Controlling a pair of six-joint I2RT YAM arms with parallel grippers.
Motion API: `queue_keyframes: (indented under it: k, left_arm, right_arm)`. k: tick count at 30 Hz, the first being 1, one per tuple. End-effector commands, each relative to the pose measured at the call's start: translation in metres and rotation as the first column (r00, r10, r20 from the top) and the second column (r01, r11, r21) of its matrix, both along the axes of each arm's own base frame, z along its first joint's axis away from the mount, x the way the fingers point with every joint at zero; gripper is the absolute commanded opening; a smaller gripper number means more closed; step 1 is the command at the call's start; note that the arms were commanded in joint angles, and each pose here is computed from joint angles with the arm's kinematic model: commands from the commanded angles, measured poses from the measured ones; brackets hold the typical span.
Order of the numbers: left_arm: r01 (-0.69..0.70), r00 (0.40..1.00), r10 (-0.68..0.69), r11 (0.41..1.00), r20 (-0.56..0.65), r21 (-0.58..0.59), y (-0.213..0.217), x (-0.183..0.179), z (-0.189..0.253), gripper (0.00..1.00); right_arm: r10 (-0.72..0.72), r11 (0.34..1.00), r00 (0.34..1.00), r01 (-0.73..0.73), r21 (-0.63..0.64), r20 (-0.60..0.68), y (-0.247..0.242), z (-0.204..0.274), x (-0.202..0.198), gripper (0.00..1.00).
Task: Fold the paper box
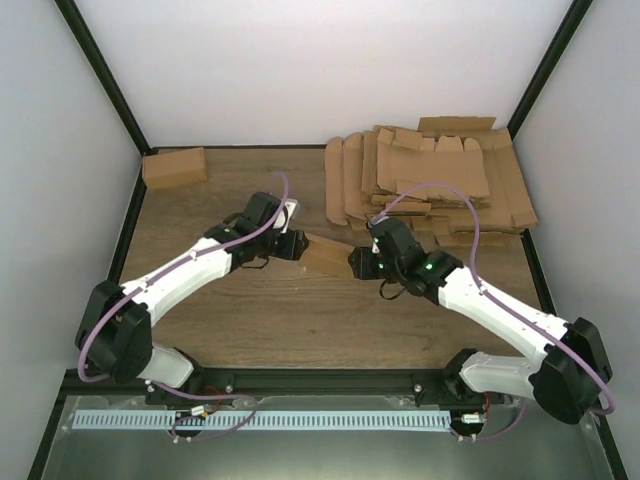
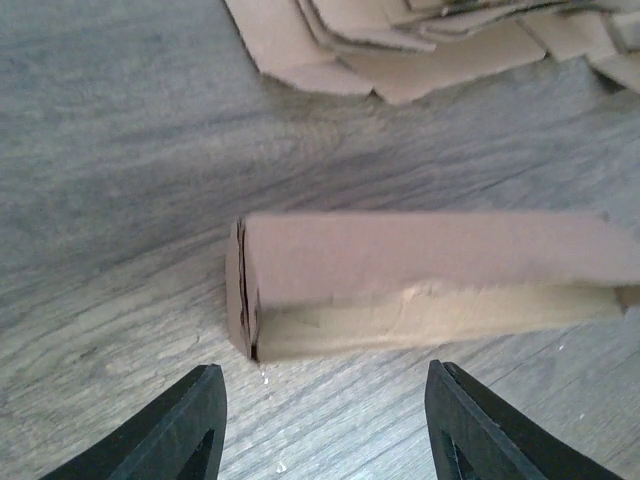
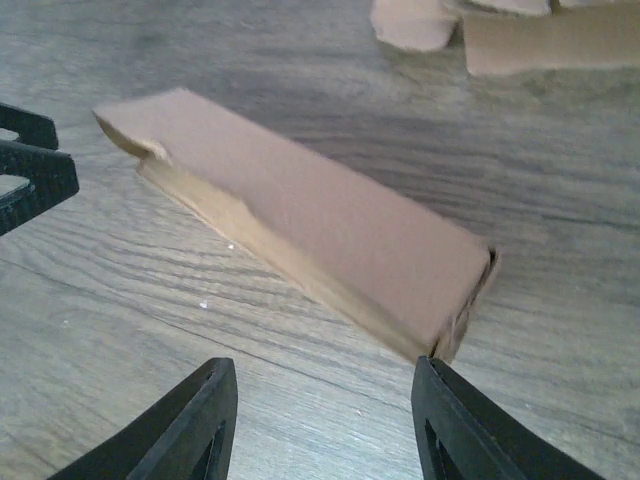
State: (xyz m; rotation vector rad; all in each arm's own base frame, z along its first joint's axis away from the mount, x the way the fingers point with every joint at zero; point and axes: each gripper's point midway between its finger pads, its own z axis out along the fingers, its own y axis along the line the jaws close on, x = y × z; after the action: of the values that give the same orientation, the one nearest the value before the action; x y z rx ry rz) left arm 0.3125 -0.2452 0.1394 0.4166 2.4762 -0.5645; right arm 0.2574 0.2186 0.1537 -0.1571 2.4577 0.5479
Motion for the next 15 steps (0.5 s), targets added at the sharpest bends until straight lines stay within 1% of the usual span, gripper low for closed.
queue_keyframes:
  k: [1, 3, 5, 7, 8, 9, 11, 12, 13, 15]
  left_arm:
    - [-0.009, 0.999, 0.011, 0.999, 0.031, -0.039, 0.003, 0.004, 0.029, 0.58]
    - [-0.014, 0.999, 0.017, 0.998, 0.035, -0.069, 0.004, 0.006, 0.036, 0.59]
    - [-0.008, 0.999, 0.013, 0.992, 0.039, -0.125, 0.002, 0.009, 0.045, 0.59]
    - [0.005, 1.0, 0.001, 0.979, 0.031, -0.202, -0.002, 0.012, 0.054, 0.49]
    - [0.016, 1.0, -0.009, 0.971, 0.03, -0.24, -0.005, 0.014, 0.058, 0.41]
    - [0.025, 0.999, -0.019, 0.961, 0.026, -0.275, -0.008, 0.016, 0.062, 0.31]
    - [0.043, 0.999, -0.037, 0.942, 0.024, -0.333, -0.014, 0.022, 0.069, 0.12]
    - [0.05, 0.999, -0.045, 0.933, 0.022, -0.357, -0.016, 0.024, 0.071, 0.05]
    - [0.056, 0.998, -0.053, 0.925, 0.02, -0.376, -0.019, 0.027, 0.072, 0.04]
    - [0.061, 0.998, -0.063, 0.911, 0.01, -0.407, -0.022, 0.032, 0.07, 0.04]
  right_arm:
    - [0.034, 0.998, 0.999, -0.035, 0.062, 0.012, 0.002, 0.026, 0.006, 0.52]
    - [0.028, 0.996, 1.0, -0.029, 0.085, 0.014, -0.003, 0.03, 0.011, 0.52]
    - [0.022, 0.991, 0.999, -0.025, 0.13, 0.024, -0.007, 0.038, 0.018, 0.52]
    - [0.052, 0.978, 0.998, -0.055, 0.204, 0.02, -0.004, 0.045, 0.021, 0.49]
    - [0.068, 0.967, 0.997, -0.071, 0.244, 0.021, -0.003, 0.049, 0.023, 0.45]
    - [0.079, 0.956, 0.997, -0.083, 0.281, 0.024, -0.001, 0.053, 0.025, 0.38]
    - [0.104, 0.928, 0.994, -0.109, 0.355, 0.034, 0.003, 0.061, 0.029, 0.15]
    - [0.112, 0.916, 0.993, -0.116, 0.385, 0.034, 0.005, 0.064, 0.031, 0.04]
    - [0.12, 0.9, 0.992, -0.124, 0.417, 0.037, 0.006, 0.067, 0.033, 0.01]
    - [0.143, 0.864, 0.989, -0.136, 0.485, 0.022, 0.009, 0.067, 0.034, 0.01]
